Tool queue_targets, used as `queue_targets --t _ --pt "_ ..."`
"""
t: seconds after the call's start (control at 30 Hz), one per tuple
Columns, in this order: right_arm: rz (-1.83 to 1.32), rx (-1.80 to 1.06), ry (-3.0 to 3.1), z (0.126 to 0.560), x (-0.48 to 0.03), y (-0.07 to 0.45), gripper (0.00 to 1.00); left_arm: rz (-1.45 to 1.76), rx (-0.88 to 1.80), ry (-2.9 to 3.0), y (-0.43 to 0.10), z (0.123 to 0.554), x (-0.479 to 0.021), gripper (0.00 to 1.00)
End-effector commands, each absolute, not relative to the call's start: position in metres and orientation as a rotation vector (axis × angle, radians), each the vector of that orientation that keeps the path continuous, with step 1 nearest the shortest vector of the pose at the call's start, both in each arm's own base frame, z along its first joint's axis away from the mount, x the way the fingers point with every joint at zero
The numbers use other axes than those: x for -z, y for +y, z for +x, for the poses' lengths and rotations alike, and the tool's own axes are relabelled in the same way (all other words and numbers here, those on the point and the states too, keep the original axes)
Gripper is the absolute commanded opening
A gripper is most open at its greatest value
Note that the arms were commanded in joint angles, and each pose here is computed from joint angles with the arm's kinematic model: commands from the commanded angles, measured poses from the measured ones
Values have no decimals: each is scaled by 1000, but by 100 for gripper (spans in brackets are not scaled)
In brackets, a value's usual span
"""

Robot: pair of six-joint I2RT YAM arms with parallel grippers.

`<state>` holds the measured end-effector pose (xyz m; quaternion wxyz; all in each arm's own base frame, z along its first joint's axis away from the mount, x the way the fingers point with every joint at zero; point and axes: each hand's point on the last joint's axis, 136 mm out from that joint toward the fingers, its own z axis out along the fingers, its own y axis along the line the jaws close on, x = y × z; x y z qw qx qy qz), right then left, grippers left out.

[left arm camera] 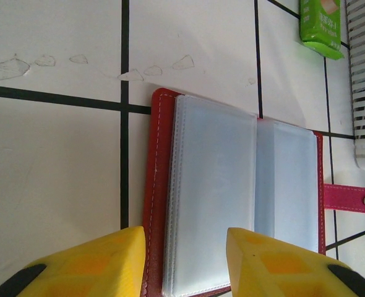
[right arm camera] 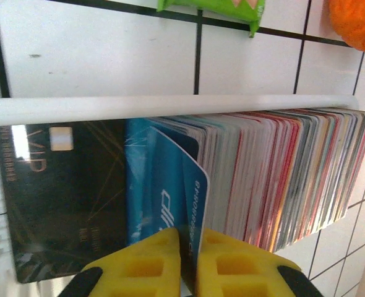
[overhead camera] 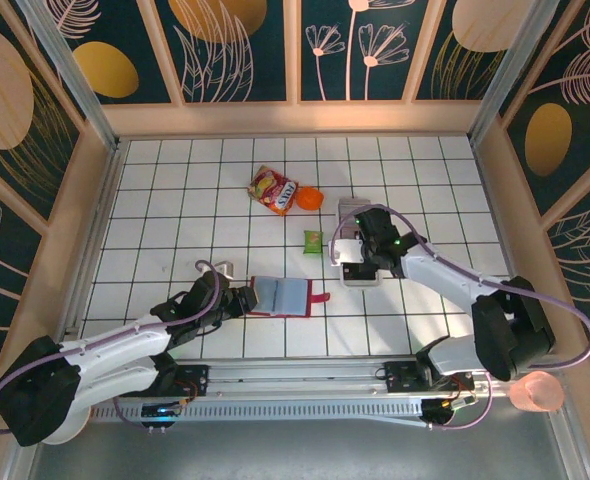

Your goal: Put the credit cards into the card holder

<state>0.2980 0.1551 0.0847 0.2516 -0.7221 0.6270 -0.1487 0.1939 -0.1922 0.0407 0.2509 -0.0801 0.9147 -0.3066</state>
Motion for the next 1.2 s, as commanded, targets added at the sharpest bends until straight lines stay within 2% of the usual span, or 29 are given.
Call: queue_targets --t 0.0,0.1,0.33,0.43,0.57,0.77,0.87,1.17 --pt "-1879 446 1698 306 -116 155 6 -223 853 2483 -194 193 -40 38" --pt "-1906 350 1722 284 -126 163 1 -223 829 2484 -192 195 -40 38" --pt "-1795 124 1777 231 -171 192 0 -214 783 2478 -190 200 -44 35" --pt "-1467 -40 1885 227 -209 213 0 -225 755 2466 -187 203 -46 33" --pt "-745 -403 2138 240 -244 226 0 -232 749 2456 -187 207 -48 30" --pt "-45 -1036 2415 219 -199 268 0 -233 717 2473 -187 209 -44 26" --pt "96 -1252 2376 207 -186 296 0 -231 710 2482 -188 209 -41 23" --pt "222 -1183 2517 208 -123 330 0 -216 704 2516 -189 206 -31 16"
